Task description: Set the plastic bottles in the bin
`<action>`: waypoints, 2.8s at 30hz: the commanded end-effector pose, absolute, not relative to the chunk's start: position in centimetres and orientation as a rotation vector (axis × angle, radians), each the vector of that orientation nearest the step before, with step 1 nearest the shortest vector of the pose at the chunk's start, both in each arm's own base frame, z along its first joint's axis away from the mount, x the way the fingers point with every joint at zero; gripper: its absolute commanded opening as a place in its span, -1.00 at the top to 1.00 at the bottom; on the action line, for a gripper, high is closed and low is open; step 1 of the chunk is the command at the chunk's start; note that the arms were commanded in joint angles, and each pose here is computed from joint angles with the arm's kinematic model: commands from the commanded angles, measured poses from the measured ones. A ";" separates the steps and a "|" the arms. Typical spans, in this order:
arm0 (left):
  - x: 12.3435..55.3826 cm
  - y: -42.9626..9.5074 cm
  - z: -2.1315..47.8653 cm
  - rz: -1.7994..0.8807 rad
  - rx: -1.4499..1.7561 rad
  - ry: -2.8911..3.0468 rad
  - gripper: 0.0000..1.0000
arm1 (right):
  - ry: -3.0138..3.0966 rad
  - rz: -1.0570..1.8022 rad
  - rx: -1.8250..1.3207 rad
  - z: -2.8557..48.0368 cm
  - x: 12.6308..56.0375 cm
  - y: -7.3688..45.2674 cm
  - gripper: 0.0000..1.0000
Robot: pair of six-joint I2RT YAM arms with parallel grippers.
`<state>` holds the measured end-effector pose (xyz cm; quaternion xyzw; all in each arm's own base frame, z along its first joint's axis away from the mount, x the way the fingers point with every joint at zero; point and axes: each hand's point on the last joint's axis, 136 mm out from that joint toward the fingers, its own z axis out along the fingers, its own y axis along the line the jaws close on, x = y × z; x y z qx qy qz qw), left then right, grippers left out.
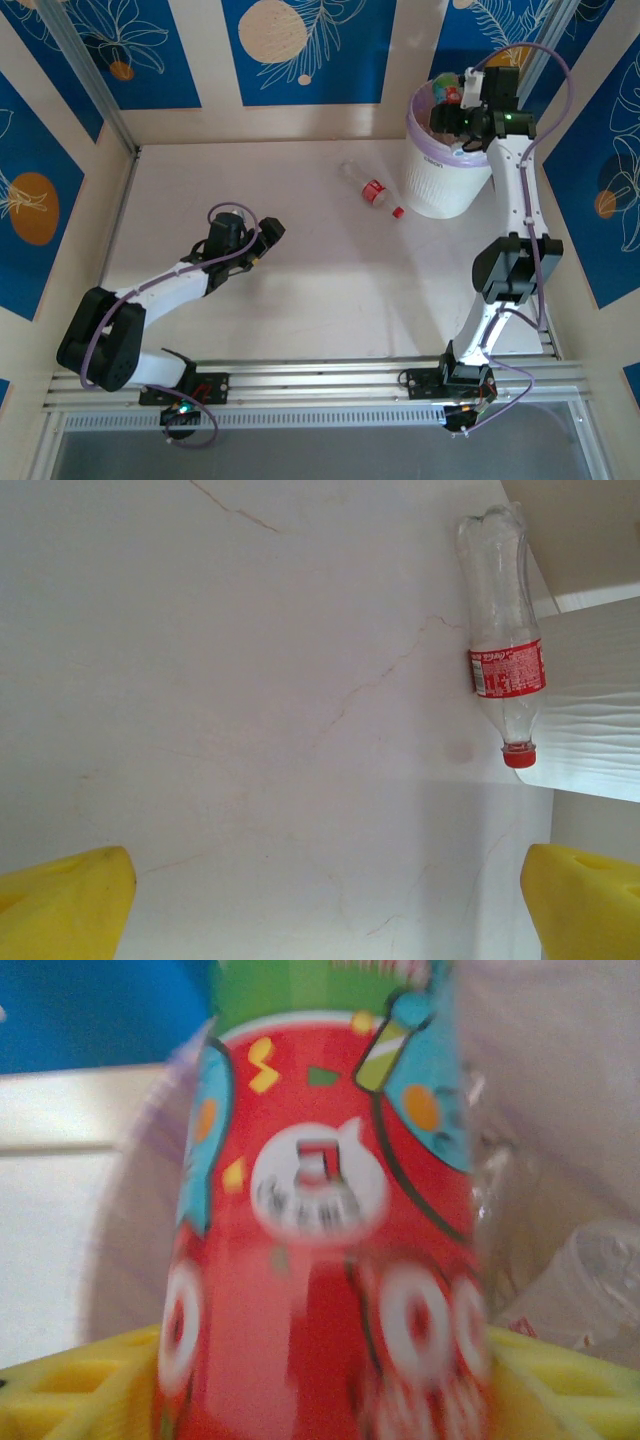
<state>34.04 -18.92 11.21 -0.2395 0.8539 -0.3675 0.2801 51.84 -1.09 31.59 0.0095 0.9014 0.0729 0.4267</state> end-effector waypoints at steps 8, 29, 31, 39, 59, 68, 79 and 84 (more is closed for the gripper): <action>34.9 -18.8 11.8 -0.983 -0.640 2.273 -0.97 | 2.362 0.099 0.012 29.9 50.8 -1.6 -0.61; 34.9 -18.7 11.5 -0.972 -0.637 2.278 -0.96 | 2.289 -0.066 0.020 33.7 47.8 -2.5 -0.30; 34.9 -18.8 11.4 -0.971 -0.637 2.281 -0.96 | 2.304 -0.062 0.045 33.1 47.7 -3.1 -0.12; 35.0 -18.8 11.6 -0.978 -0.636 2.275 -0.96 | 2.343 -0.095 0.064 30.1 48.4 -4.8 0.32; 34.8 -18.7 11.6 -0.969 -0.632 2.276 -0.96 | 2.401 0.088 0.039 26.0 49.7 -3.5 0.46; 35.0 -18.8 11.4 -0.968 -0.630 2.285 -0.96 | 2.260 0.087 0.000 32.6 49.1 -2.1 0.23; 34.9 -18.3 11.8 -0.924 -0.619 2.289 -0.97 | 2.010 0.104 -0.113 41.0 45.0 3.1 -0.18; 34.9 -18.4 11.9 -0.927 -0.617 2.284 -0.98 | 2.012 0.129 -0.283 40.2 43.3 8.8 -0.21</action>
